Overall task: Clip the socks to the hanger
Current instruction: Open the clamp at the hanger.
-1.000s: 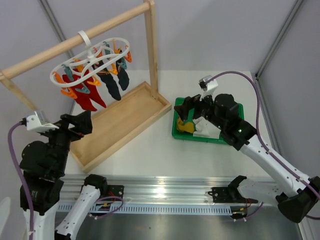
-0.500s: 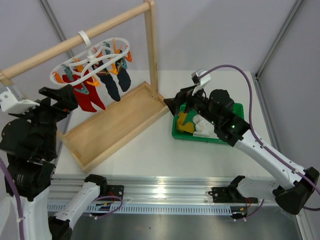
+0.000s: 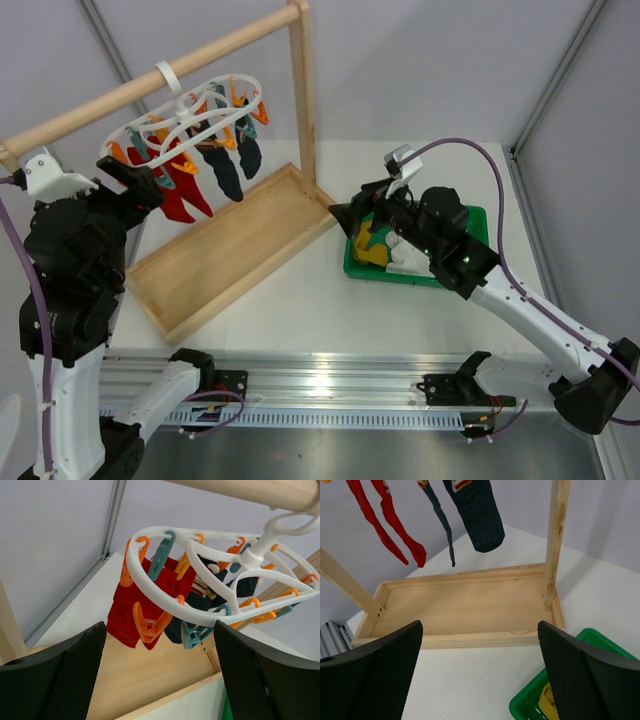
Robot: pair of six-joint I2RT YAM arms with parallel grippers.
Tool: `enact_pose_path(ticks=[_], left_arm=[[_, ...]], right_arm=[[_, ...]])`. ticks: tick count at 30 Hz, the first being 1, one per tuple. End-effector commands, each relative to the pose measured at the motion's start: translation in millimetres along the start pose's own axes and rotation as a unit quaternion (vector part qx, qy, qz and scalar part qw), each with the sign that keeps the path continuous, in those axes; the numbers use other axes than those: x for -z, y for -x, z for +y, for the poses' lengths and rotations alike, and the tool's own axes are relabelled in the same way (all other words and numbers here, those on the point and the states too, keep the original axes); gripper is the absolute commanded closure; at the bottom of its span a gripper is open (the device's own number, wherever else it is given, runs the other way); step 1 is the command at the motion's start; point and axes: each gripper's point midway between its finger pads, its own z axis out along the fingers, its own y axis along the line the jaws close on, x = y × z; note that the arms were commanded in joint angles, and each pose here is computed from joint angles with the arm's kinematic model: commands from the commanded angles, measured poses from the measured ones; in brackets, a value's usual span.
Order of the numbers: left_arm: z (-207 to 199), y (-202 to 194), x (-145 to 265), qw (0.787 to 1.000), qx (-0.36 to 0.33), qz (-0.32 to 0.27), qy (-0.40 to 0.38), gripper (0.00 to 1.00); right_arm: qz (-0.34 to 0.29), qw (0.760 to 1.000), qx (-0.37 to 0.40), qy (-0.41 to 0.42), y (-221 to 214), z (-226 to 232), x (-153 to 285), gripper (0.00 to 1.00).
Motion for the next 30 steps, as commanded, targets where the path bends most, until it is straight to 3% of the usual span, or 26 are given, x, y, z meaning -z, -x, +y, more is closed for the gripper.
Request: enact_pose_path(ticks=[1, 30], left_arm=[[7, 14, 2, 1.0, -0.011, -0.016, 0.02, 0.11], [4, 4, -18, 0.998, -0.054, -0.013, 0.025, 0.27]], right_arm=[[-0.038, 0.999, -0.003, 0.013, 21, 8, 15, 0.01], [-0.032, 0.999, -0.007, 0.008, 5, 4, 22, 0.0]])
